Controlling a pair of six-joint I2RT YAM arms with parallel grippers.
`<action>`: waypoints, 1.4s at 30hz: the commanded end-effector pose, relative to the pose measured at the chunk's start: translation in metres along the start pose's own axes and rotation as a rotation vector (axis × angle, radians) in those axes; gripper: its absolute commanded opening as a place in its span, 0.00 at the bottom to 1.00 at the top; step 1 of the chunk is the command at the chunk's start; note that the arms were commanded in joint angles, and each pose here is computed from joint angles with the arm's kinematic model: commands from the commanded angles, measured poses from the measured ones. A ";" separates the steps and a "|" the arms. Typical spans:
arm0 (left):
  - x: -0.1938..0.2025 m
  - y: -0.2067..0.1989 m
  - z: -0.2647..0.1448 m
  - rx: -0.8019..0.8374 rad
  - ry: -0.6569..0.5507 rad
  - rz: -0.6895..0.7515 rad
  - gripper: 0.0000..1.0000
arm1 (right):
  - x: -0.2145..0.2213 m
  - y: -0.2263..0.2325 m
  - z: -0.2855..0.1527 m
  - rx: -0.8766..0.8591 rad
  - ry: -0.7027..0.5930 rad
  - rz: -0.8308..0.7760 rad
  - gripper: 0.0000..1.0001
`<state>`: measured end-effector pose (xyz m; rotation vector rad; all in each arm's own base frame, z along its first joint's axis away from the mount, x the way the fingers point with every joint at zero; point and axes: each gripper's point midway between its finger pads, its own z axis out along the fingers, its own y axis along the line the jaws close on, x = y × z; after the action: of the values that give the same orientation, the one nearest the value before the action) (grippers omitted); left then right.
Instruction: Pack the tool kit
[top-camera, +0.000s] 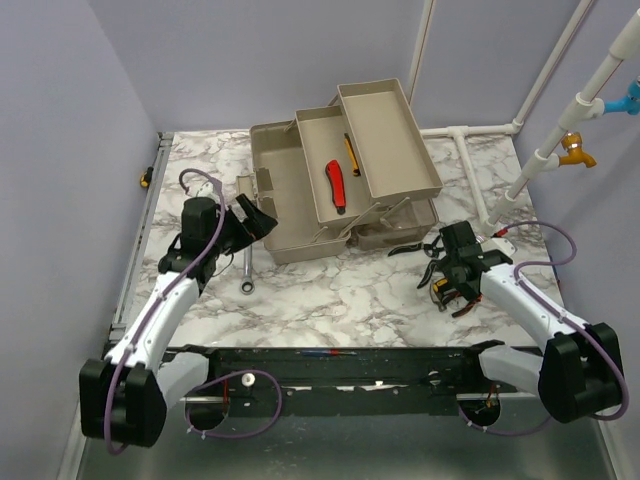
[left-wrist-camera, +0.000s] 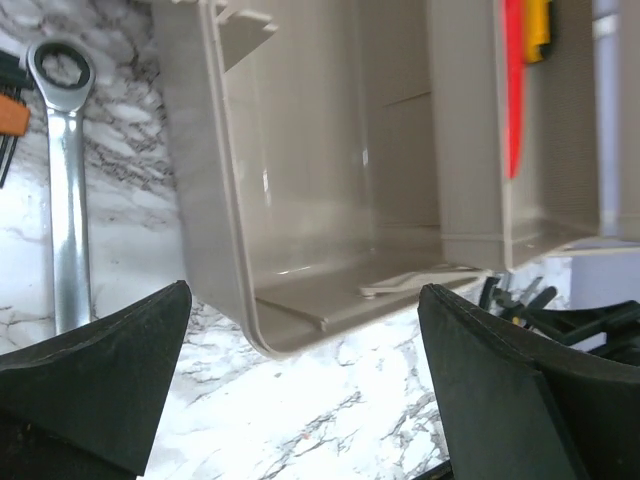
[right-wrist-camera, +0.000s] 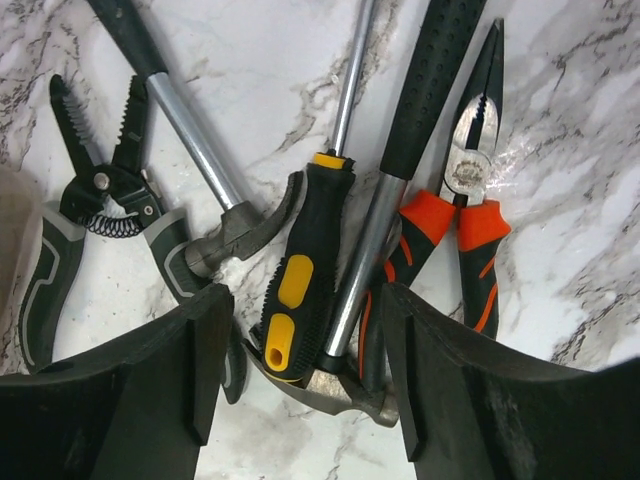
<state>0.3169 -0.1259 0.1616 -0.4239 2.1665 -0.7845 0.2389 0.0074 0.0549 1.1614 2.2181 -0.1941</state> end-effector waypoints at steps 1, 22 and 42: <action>0.000 -0.008 -0.030 0.059 -0.098 0.021 0.99 | 0.007 -0.011 0.008 0.045 0.011 0.018 0.63; 0.057 0.054 -0.054 0.008 -0.157 0.145 0.98 | 0.066 -0.019 0.050 0.134 0.184 0.036 0.54; 0.063 0.056 -0.054 0.047 -0.193 0.183 0.98 | 0.027 -0.001 0.008 0.048 0.136 0.067 0.83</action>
<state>0.2298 -0.0959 0.1173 -0.2806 1.9860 -0.6776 0.2355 0.0148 0.0241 1.2700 2.2802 -0.1925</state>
